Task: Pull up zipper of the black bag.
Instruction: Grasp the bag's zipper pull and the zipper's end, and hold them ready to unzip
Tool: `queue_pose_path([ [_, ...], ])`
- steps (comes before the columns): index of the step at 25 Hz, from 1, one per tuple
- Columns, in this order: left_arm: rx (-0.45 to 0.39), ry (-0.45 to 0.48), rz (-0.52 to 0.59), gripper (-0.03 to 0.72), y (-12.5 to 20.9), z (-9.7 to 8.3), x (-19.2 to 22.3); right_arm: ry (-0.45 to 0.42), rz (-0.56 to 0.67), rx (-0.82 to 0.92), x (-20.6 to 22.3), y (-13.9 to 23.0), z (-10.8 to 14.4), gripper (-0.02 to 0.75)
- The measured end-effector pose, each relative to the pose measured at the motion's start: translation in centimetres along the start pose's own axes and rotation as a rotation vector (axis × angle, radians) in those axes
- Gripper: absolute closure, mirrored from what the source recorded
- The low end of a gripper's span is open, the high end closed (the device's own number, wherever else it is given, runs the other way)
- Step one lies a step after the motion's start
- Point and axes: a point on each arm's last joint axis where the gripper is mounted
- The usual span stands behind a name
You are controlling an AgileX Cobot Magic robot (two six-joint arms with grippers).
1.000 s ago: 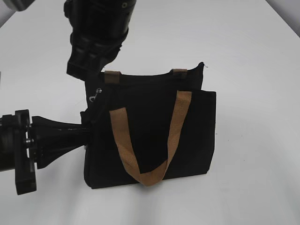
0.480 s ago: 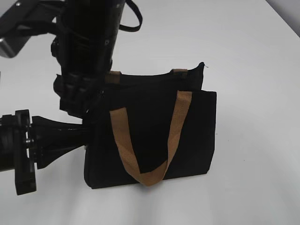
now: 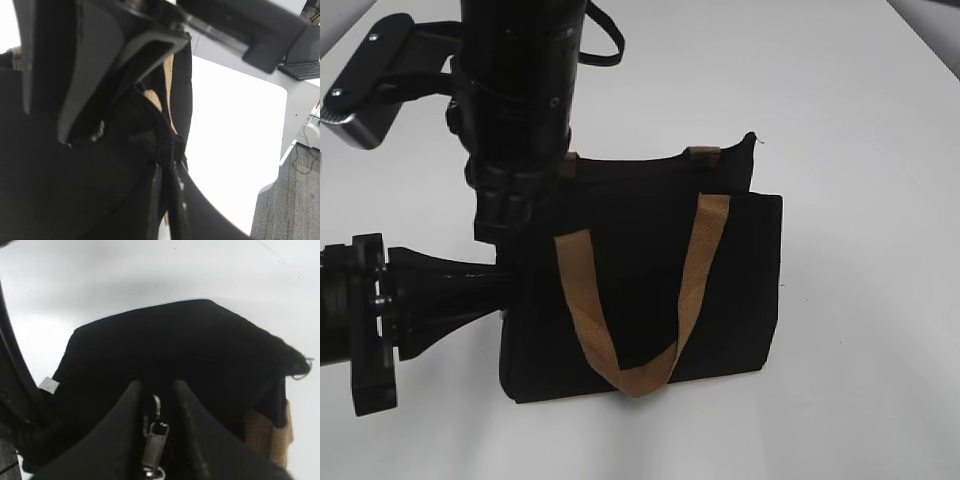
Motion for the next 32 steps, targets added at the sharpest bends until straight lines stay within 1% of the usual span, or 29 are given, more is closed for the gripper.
queue_pose_path([
  [2,-0.001,-0.001,0.000,0.680,0.0,0.0,0.0,-0.001,0.001,-0.012,0.0,0.0,0.0,0.695],
  [3,-0.002,-0.001,-0.001,0.680,0.0,0.0,0.0,-0.001,0.000,-0.014,0.0,0.0,0.0,0.727],
  [4,-0.002,-0.002,0.000,0.680,0.0,0.0,0.0,-0.001,-0.003,-0.017,-0.1,0.0,0.1,0.738],
  [13,-0.002,-0.002,0.001,0.680,0.0,0.0,0.0,0.047,-0.084,-0.029,-4.6,0.2,0.3,0.738],
  [20,-0.005,-0.011,0.017,0.680,0.2,0.1,0.0,0.087,-0.102,-0.016,-6.3,0.5,0.2,0.738],
  [22,-0.025,-0.040,0.045,0.680,0.4,0.4,0.0,0.094,-0.104,-0.005,-6.5,0.5,0.2,0.738],
  [26,-0.092,-0.141,0.090,0.680,0.9,1.2,-0.1,0.093,-0.107,0.030,-6.6,0.6,0.2,0.738],
  [28,-0.123,-0.191,0.099,0.680,1.0,1.7,-0.2,0.095,-0.106,0.062,-6.6,0.7,-0.2,0.738],
  [32,-0.166,-0.254,0.085,0.680,1.0,2.2,-0.3,0.103,-0.104,0.147,-6.6,1.4,-1.4,0.738],
])
Point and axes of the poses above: a point on each arm's last joint axis where the gripper is mounted, x pointing out along that axis toward the gripper, z along the wrist's bending axis when the last joint is at zero, y = z × x, and after that the axes turned 9 degrees about x, right-handed
